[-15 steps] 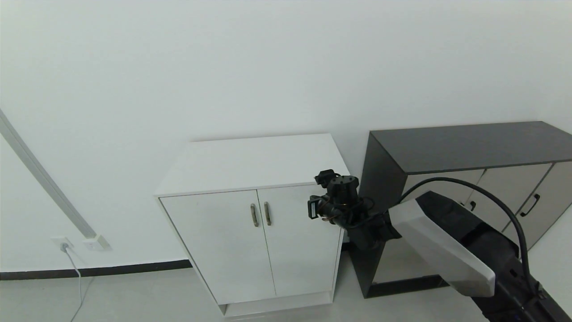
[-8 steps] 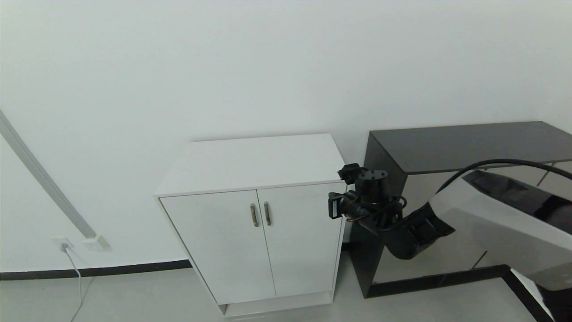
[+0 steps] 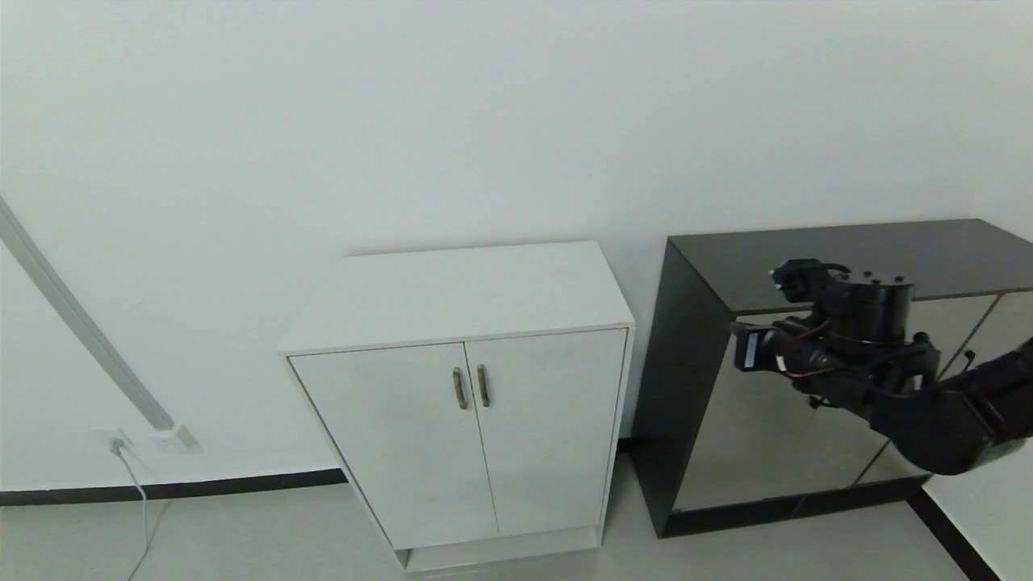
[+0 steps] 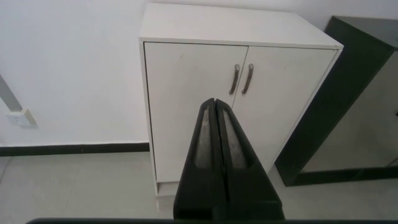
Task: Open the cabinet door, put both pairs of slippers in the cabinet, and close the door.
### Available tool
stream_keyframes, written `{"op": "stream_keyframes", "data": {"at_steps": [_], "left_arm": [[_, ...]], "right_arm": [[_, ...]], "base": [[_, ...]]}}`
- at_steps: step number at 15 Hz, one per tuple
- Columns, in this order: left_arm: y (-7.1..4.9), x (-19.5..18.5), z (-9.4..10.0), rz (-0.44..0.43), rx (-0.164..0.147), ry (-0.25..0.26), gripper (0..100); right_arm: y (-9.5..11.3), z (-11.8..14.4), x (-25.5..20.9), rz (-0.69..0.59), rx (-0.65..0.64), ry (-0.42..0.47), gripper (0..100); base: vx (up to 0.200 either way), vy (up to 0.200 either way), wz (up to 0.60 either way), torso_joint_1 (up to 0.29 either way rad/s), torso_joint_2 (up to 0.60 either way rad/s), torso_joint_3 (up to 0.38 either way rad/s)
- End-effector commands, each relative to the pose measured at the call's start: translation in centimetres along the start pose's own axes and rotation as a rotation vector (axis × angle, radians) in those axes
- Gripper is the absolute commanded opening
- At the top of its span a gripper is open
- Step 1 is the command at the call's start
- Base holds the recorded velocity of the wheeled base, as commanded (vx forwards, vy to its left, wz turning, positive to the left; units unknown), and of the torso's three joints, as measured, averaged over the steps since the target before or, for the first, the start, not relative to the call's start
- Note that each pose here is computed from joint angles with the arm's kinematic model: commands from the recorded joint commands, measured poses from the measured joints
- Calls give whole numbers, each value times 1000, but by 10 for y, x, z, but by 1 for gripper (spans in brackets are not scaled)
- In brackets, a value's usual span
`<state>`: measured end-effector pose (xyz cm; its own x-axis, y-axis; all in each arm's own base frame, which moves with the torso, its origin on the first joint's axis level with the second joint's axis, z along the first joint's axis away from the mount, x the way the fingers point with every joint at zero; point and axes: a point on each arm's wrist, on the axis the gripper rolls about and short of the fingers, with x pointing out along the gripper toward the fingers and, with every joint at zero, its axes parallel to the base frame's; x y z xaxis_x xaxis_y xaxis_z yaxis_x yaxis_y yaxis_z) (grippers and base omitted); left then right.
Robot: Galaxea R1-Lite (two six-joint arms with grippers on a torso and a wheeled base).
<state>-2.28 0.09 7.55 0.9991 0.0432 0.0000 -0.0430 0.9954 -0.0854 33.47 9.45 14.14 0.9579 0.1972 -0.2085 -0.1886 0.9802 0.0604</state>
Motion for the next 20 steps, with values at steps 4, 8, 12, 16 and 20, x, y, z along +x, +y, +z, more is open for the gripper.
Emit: {"op": "stream_keyframes", "data": {"at_steps": [4,8,12,16,20], "left_arm": [[0,0,0,0,0,2,0],[0,0,0,0,0,0,0],[0,0,0,0,0,-2,0],[0,0,0,0,0,0,0],[0,0,0,0,0,-2,0]], "right_arm": [[-67,14,-75,-215,-3,-45,0],[-86,-8,-128,-284,23,-1,0],[-74,-39,-173,-250,33,57,0],[-66,-55,-203,-235,33,57,0],[-59,-68,-226,-204,32,44,0]], "base": [[0,0,0,0,0,0],[0,0,0,0,0,0],[0,0,0,0,0,0],[0,0,0,0,0,0],[0,0,0,0,0,0]]}}
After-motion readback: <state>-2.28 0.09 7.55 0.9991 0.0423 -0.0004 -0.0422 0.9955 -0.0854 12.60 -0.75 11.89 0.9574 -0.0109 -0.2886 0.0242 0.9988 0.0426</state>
